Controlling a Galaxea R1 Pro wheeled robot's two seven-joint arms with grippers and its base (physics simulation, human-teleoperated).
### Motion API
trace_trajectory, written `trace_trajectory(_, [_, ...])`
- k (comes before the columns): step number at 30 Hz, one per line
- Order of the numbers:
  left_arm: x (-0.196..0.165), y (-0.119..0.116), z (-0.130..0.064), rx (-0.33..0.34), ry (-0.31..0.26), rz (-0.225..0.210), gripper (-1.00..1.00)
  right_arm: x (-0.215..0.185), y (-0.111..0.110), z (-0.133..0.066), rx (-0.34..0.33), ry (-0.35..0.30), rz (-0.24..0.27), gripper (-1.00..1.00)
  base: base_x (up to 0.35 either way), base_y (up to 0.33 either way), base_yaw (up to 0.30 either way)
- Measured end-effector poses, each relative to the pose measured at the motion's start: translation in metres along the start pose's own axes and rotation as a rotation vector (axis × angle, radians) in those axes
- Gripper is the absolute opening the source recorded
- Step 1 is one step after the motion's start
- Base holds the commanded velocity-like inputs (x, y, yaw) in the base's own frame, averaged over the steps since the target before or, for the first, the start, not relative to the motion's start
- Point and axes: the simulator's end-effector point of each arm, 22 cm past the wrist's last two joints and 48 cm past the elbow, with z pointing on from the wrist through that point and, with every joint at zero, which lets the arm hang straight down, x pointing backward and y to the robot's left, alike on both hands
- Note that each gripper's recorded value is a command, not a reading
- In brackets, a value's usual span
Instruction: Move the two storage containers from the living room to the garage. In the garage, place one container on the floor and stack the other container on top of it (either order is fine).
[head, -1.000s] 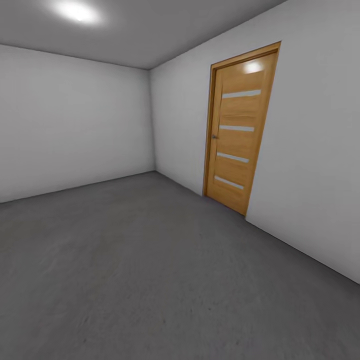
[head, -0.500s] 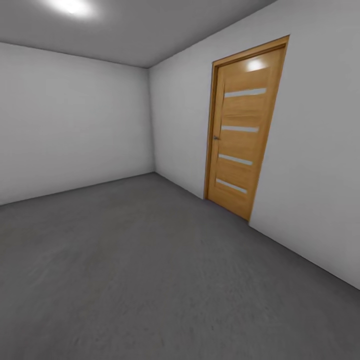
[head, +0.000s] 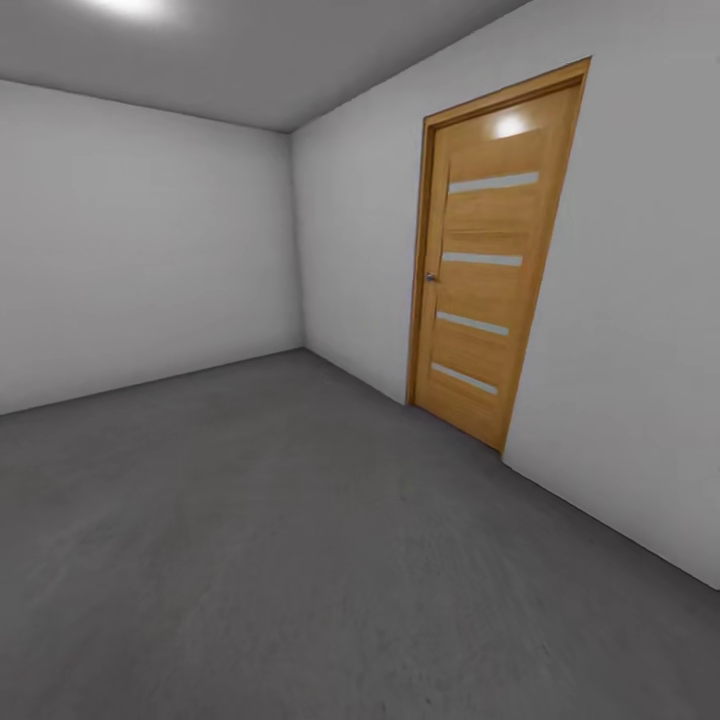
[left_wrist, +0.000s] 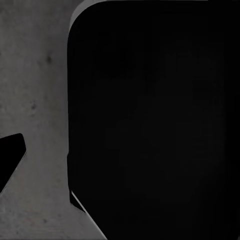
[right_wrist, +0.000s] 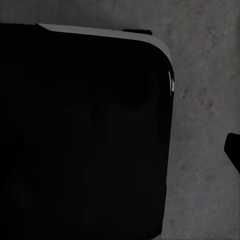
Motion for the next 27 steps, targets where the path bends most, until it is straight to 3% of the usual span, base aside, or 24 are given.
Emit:
trace_trajectory(12, [-0.0003,0.0,0.0,0.0,0.0,0.0,1.0,-0.0008,0.0025,0.0,-0.003,-0.003,-0.004,1.0,0.325,0.016,-0.269])
trace_trajectory(22, [0.0,0.0008,0.0,-0.001,0.0,0.0,1.0,-0.0005,0.0018,0.0,-0.002,-0.002,-0.003,1.0,0.325,0.122,-0.289])
trace_trajectory(27, [0.0001,0.0022,0.0,-0.003,0.0,0.0,1.0,-0.0007,0.0008,0.0,-0.001,-0.003,-0.004,1.0,0.321,0.174,-0.105])
